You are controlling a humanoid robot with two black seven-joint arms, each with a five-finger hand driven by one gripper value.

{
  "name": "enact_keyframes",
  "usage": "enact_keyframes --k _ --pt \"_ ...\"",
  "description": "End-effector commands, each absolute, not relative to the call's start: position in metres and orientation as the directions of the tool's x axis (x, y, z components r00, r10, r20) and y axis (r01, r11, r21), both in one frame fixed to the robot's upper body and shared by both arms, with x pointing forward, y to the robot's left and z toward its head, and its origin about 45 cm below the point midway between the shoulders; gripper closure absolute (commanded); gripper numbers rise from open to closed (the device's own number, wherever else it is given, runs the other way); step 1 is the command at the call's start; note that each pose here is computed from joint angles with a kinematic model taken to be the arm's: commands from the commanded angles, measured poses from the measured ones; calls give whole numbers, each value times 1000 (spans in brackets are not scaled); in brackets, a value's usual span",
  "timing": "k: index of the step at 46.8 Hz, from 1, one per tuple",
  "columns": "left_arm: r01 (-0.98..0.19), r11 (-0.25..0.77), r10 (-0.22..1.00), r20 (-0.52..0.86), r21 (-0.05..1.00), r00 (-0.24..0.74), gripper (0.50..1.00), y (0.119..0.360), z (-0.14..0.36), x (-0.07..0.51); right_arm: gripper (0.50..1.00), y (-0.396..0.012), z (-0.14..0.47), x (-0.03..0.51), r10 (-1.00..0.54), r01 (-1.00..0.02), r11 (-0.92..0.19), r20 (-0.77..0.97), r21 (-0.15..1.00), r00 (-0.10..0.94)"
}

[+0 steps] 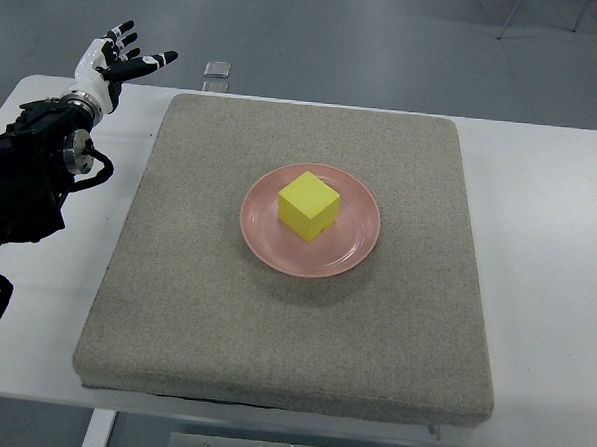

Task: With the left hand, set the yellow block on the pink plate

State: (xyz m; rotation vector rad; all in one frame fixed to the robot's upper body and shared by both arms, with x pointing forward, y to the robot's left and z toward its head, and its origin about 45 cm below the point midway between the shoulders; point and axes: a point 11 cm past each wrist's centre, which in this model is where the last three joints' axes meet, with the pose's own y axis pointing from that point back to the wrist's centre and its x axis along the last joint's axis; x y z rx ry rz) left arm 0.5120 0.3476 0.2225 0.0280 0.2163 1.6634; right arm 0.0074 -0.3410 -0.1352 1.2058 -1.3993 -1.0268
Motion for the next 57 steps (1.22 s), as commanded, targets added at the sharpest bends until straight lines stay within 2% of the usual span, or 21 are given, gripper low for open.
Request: enact_keyframes --k 1,7,57 --pt "-988 -56 974 -211 142 -85 510 347 220 510 576 -341 -135 7 -989 -157 148 146 976 -23" --pt "-988 -65 954 -282 143 -104 510 350 212 505 576 -341 -135 7 -989 -157 148 146 976 -23" --pt "-991 -67 954 -282 118 -98 510 348 227 512 576 -341 -135 7 -989 -157 148 146 976 -23"
